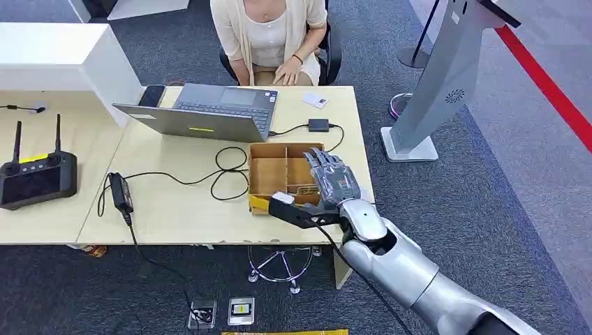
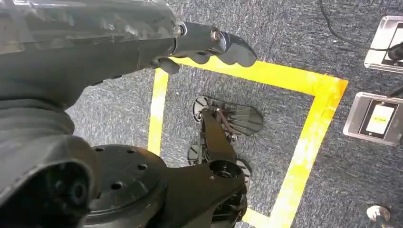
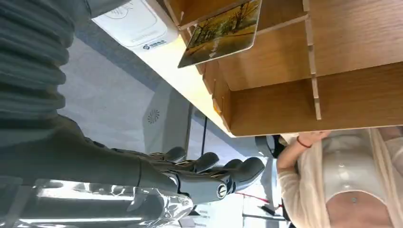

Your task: Pass the card to the sensor for recognition and then transmit it.

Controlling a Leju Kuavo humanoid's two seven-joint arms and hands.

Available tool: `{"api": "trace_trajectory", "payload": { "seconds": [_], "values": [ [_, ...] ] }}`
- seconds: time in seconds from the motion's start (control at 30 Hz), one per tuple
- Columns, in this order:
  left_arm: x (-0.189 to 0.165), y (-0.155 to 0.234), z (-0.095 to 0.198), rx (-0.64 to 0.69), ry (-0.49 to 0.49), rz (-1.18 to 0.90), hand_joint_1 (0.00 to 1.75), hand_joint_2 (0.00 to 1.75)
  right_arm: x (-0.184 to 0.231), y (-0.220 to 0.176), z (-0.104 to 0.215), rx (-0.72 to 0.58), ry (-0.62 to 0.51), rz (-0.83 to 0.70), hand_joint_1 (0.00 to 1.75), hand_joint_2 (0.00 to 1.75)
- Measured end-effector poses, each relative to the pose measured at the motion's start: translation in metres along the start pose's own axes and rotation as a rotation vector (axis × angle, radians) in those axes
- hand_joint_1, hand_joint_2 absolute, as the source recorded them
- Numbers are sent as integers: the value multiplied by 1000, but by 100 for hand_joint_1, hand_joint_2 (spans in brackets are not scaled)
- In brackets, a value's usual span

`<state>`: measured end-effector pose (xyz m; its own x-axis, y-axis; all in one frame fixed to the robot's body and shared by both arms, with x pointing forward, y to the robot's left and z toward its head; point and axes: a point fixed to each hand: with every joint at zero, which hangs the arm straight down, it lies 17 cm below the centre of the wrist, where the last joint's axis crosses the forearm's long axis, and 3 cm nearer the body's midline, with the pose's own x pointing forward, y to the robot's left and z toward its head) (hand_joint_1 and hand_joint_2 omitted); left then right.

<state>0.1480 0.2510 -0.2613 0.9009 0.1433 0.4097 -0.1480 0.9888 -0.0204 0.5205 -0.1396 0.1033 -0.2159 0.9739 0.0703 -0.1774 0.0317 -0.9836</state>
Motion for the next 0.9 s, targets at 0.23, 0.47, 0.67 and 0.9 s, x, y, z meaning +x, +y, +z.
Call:
{"api": "trace_trajectory", "payload": {
  "seconds": [0.23, 0.47, 0.67, 0.9],
  "values": [
    [4, 0, -1, 7, -3, -10, 0, 0, -3, 5, -8, 0, 10, -12, 0, 175],
    [5, -2, -1, 5, -5, -10, 0, 0, -8, 14, -10, 22, 29, -15, 0, 175],
    [7, -2, -1, 4, -7, -14, 0, 0, -14, 16, -12, 33, 50, -17, 0, 175],
    [6, -2, -1, 4, -7, -14, 0, 0, -22, 16, -13, 37, 69, -17, 0, 175]
  ]
}}
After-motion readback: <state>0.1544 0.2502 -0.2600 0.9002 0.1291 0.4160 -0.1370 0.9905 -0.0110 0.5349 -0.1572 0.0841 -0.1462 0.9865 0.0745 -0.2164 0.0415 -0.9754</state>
